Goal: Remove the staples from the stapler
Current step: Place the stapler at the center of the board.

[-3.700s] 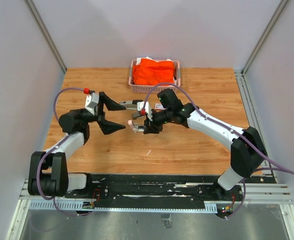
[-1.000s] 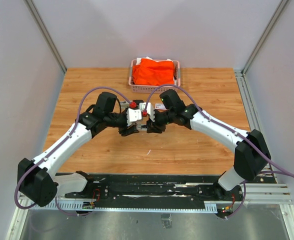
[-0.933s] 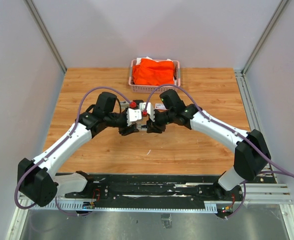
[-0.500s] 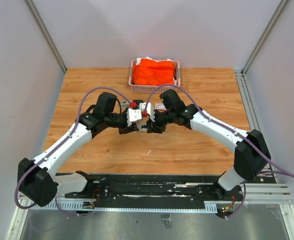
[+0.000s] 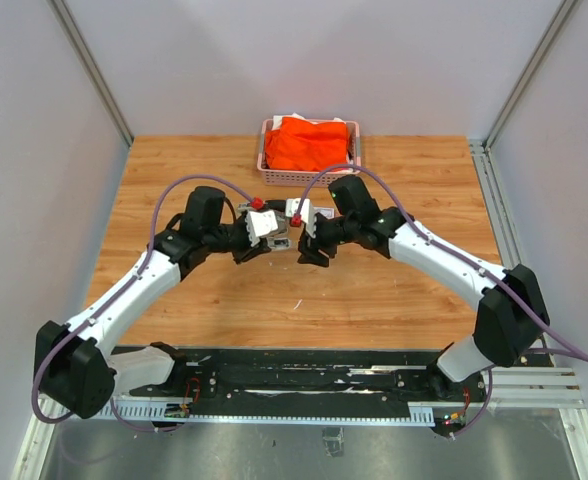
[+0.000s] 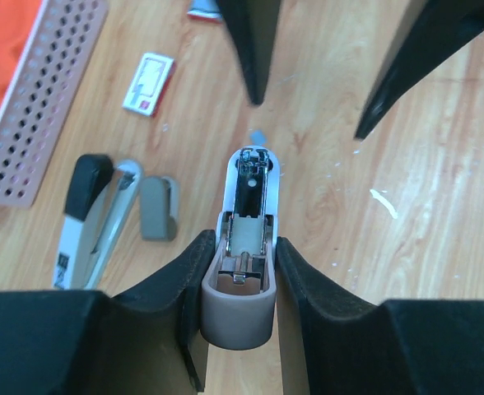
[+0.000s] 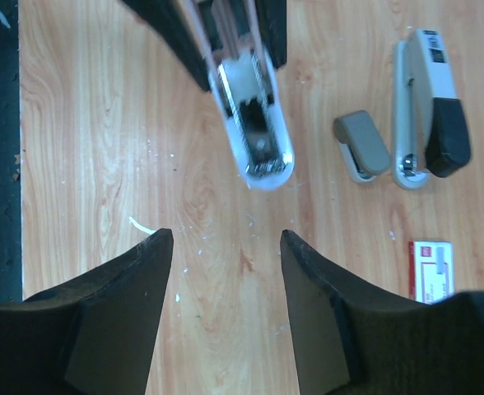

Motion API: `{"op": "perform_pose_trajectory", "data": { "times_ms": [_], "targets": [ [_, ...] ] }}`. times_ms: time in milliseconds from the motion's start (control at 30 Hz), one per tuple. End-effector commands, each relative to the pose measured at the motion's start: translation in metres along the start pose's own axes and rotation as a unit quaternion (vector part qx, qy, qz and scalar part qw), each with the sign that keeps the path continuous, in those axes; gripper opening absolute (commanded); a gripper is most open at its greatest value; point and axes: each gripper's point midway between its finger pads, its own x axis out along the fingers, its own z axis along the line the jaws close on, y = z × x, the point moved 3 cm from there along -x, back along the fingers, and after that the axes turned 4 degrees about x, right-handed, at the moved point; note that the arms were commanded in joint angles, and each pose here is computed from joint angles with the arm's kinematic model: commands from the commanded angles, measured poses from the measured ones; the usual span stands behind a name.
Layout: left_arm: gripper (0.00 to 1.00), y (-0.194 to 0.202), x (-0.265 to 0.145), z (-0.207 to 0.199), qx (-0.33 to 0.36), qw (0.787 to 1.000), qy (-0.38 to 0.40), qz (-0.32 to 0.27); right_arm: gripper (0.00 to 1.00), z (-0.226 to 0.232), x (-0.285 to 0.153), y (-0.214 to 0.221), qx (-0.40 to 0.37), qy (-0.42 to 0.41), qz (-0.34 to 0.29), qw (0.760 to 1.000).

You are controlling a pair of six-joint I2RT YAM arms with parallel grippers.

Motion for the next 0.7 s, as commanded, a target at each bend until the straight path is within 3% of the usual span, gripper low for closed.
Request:
{"op": "perform_pose_trajectory", "data": {
  "times_ms": [0,267,667],
  "targets": [
    [0.22,0.003,-0.013,0.029,-0.015,0.998,-0.067,-0.009,0.57,-0.011,-0.02,-0.01,0.001,0.03,-0.03,0.999],
    [0.22,0.044,-0.036,0.076,-0.074,0.982,-0.176,0.005,0.58,-0.028,-0.037,-0.007,0.017,0.061,-0.043,0.997],
    [0.22,0.134,-0.082,0.152,-0.159,0.932,-0.322,0.042,0.58,-0.046,-0.054,0.001,0.043,0.1,-0.058,0.992]
  ]
}}
